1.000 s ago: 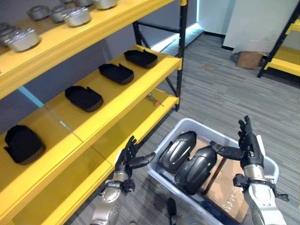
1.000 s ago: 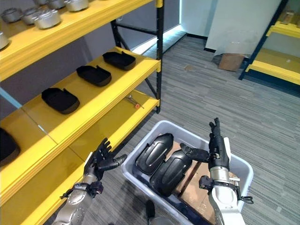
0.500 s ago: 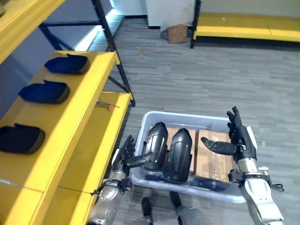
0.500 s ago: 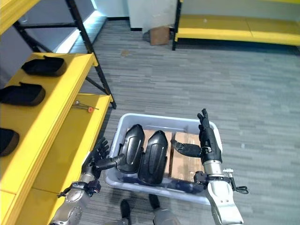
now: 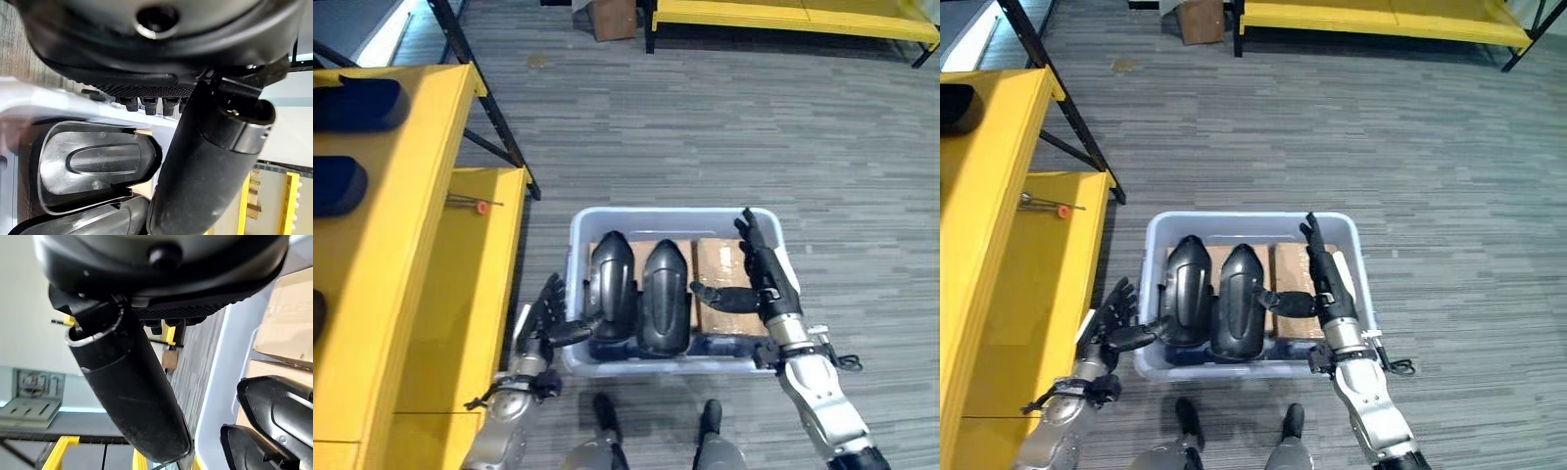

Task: Move parts from the plastic box to the shelf.

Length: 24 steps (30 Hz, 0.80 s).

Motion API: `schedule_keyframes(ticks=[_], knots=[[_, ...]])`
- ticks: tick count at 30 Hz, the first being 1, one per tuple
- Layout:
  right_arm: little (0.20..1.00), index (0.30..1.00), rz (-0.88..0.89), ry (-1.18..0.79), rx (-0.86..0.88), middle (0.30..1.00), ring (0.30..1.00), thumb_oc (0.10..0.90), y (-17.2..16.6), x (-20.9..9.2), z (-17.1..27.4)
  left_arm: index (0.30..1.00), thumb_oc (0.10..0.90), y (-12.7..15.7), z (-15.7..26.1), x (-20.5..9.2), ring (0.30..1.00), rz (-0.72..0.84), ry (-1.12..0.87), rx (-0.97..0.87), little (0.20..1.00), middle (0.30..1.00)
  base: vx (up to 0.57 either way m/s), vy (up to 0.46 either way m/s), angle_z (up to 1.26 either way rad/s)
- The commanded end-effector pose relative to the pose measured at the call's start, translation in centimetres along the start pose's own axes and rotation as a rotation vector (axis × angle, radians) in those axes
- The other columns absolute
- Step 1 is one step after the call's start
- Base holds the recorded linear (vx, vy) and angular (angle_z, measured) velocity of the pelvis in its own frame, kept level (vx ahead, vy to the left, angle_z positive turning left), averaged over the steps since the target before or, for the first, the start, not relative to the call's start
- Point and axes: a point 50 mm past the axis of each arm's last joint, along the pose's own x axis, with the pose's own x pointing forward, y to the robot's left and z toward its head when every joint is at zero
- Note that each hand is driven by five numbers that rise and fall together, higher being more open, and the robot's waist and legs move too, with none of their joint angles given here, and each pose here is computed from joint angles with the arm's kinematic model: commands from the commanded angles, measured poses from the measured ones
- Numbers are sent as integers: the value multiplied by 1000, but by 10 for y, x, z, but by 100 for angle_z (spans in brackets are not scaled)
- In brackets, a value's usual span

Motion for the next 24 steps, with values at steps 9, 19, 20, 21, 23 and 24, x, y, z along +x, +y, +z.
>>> schedule_keyframes(ticks=[9, 19, 20, 21, 23, 24], knots=[[1000, 1000, -9, -236, -139, 1000, 1000, 900, -13, 21, 45, 1000, 900, -19, 38, 5, 1000, -96, -200, -31, 1000, 1000, -4, -150, 11], [1000, 1000, 43, -212, -148, 1000, 1000, 900, 7, 42, 41, 1000, 900, -28, 43, 9, 1000, -107, -216, -41, 1000, 1000, -10, -19, 5], [1000, 1000, 40, -198, -119, 1000, 1000, 900, 9, 43, 38, 1000, 900, -29, 43, 9, 1000, -105, -217, -40, 1000, 1000, 0, 0, 0], [1000, 1000, 35, -182, -89, 1000, 1000, 900, 11, 43, 35, 1000, 900, -30, 44, 10, 1000, -105, -221, -38, 1000, 1000, 0, 0, 0], [1000, 1000, -11, -157, -52, 1000, 1000, 900, 10, 45, 30, 1000, 900, -31, 46, 11, 1000, -93, -227, -44, 1000, 1000, -35, 16, 1], [1000, 1000, -36, -149, -43, 1000, 1000, 900, 8, 46, 28, 1000, 900, -31, 46, 12, 1000, -90, -229, -47, 1000, 1000, 0, 0, 0]])
